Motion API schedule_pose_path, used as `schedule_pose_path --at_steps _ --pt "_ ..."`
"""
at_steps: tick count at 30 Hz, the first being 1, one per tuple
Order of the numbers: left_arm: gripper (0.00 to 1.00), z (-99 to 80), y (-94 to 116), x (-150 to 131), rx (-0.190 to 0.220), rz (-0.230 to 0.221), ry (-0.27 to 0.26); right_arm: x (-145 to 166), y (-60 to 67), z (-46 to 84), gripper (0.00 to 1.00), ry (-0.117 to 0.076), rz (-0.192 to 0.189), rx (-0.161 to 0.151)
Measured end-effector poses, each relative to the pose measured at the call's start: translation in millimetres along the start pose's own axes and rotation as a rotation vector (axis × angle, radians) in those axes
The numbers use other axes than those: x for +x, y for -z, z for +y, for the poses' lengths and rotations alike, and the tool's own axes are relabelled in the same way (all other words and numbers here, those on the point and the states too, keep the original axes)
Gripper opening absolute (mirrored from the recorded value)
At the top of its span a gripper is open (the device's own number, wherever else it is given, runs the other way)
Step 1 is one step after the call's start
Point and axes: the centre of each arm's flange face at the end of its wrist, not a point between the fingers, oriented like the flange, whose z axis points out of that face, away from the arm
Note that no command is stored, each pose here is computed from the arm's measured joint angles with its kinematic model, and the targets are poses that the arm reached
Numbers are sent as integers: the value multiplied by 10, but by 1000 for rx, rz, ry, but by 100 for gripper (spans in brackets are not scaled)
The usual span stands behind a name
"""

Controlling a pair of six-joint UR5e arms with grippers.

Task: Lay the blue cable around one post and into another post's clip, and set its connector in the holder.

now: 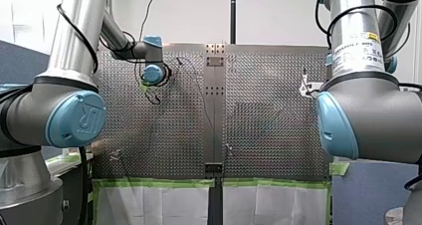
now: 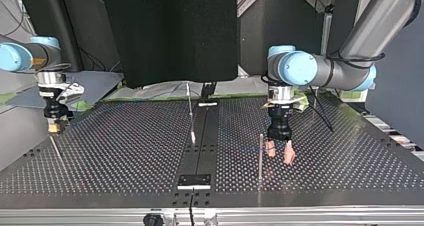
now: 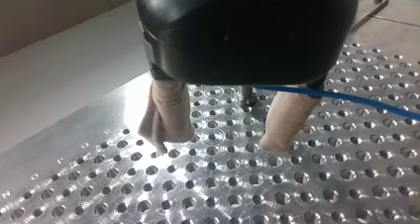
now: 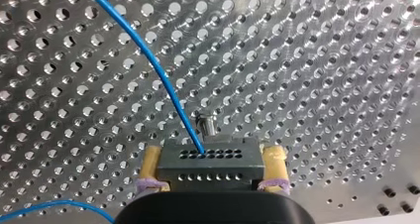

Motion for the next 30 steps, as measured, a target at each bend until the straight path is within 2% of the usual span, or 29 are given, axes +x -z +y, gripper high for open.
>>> schedule_pose_path --at_steps 15,30 --pt "98 5 1 0 -2 1 -1 111 23 12 18 -6 -3 -9" --pt "98 6 1 -1 -2 3 -1 99 19 63 18 -38 4 -37"
